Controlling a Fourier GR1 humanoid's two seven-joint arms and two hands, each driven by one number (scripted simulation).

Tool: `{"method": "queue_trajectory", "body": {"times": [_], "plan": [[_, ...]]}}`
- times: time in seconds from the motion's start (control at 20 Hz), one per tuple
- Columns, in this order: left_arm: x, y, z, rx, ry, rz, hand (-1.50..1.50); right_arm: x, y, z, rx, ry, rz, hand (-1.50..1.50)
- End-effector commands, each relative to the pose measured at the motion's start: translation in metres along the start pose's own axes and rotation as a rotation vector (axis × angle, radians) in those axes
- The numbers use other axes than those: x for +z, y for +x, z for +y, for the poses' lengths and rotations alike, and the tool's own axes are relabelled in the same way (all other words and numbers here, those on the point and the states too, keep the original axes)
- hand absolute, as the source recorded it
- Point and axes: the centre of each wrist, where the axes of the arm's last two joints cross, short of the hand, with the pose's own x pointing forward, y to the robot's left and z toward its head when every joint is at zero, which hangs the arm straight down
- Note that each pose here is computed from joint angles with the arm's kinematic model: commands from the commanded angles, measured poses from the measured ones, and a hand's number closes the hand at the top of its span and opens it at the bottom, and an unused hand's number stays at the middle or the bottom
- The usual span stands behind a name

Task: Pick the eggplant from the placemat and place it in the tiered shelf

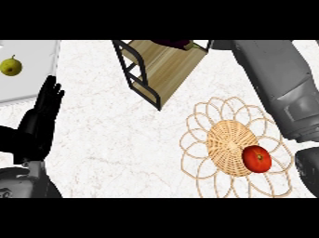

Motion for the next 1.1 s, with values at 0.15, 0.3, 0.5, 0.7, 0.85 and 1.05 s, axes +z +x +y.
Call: {"method": "queue_trajectory", "body": {"times": [0.15,0.3,0.5,0.7,0.85,1.05], "plan": [[0.008,-0.002,-0.004,0.0,0.006,-0.012,0.0,0.018,0.001,-0.071,-0.046,-0.178,0.081,-1.5],[-0.007,0.011,0.006,0.005,-0.004,-0.012,0.0,0.034,0.013,-0.121,-0.061,-0.205,0.136,-1.5],[0.004,0.008,0.004,0.008,-0.012,-0.016,0.0,0.067,-0.006,-0.161,-0.048,-0.234,0.166,-1.5],[0.007,0.003,-0.016,0.011,-0.026,-0.033,0.0,0.088,-0.009,-0.187,-0.068,-0.22,0.167,-1.5],[-0.01,0.021,-0.001,0.017,-0.034,-0.024,0.0,0.112,-0.026,-0.202,-0.082,-0.192,0.135,-1.5],[-0.007,0.02,0.005,0.003,-0.008,-0.032,0.0,0.129,-0.025,-0.221,-0.098,-0.155,0.124,-1.5]]}}
